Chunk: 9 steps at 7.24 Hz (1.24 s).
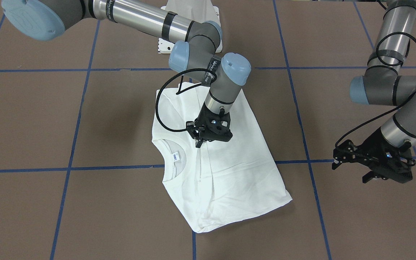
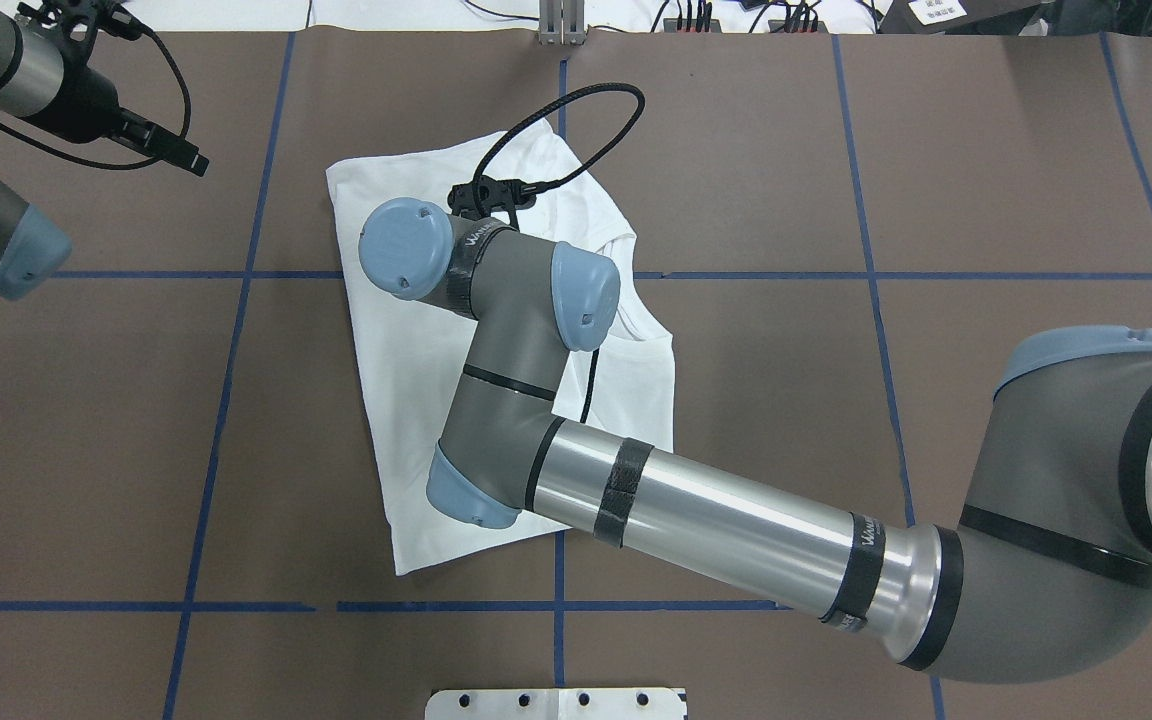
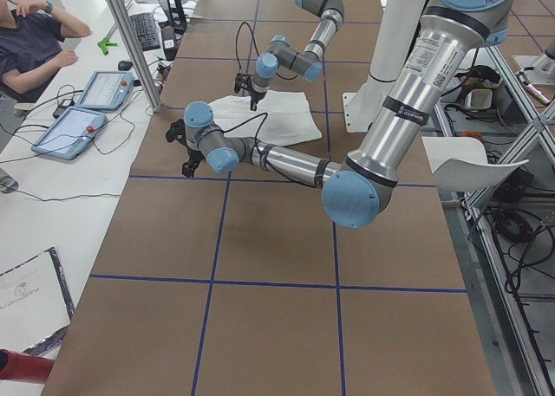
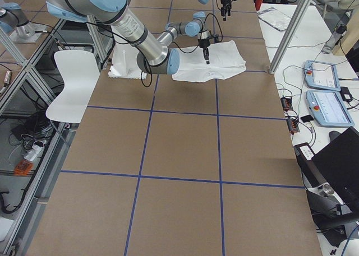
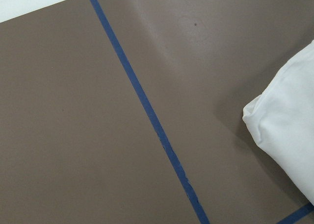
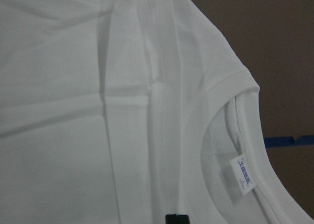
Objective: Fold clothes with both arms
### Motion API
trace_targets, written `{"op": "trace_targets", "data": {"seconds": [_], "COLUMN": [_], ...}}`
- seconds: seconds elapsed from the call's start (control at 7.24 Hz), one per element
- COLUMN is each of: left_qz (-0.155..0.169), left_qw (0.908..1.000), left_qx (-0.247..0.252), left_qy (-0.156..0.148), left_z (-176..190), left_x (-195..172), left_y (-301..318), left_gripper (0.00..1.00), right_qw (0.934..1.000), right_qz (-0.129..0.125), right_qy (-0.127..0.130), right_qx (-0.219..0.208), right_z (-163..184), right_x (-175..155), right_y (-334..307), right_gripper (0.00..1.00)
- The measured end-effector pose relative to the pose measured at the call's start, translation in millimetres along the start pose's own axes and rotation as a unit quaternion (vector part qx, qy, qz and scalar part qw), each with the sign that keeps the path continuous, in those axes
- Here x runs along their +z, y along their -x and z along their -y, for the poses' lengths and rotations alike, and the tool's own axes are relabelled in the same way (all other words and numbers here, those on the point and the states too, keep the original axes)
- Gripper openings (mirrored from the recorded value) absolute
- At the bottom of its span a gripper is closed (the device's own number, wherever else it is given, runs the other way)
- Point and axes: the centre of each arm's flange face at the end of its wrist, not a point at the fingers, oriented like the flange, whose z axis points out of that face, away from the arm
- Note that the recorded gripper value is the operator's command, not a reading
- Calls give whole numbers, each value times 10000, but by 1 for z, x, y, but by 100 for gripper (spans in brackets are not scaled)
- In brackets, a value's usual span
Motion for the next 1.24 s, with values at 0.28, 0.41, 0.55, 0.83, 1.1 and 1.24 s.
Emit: {"op": "trace_targets", "data": {"seconds": [0.28, 0.41, 0.55, 0.83, 1.1, 1.24], "left_qz": [2, 2, 2, 1, -2, -2], "left_qw": [10000, 10000, 10000, 10000, 10000, 10000], "left_qx": [-18, -21, -24, -29, -32, -32], "left_qy": [2, 3, 3, 2, 6, 6], "left_z": [-1, -1, -1, -1, -1, -1], "left_x": [0, 0, 0, 0, 1, 1], "left_y": [0, 1, 1, 0, 0, 0], "left_gripper": [100, 100, 100, 100, 100, 100], "right_qw": [10000, 9999, 9997, 9993, 9992, 9992], "right_qz": [-78, -139, -181, -253, -204, -153], "right_qy": [-32, -56, -83, -123, -157, -165], "right_qx": [-16, -56, -147, -266, -302, -330], "right_z": [8, 11, 14, 15, 9, 7], "right_x": [10, 21, 32, 48, 54, 51], "right_y": [-11, -25, -42, -63, -82, -88], "right_gripper": [0, 0, 0, 37, 100, 100]}}
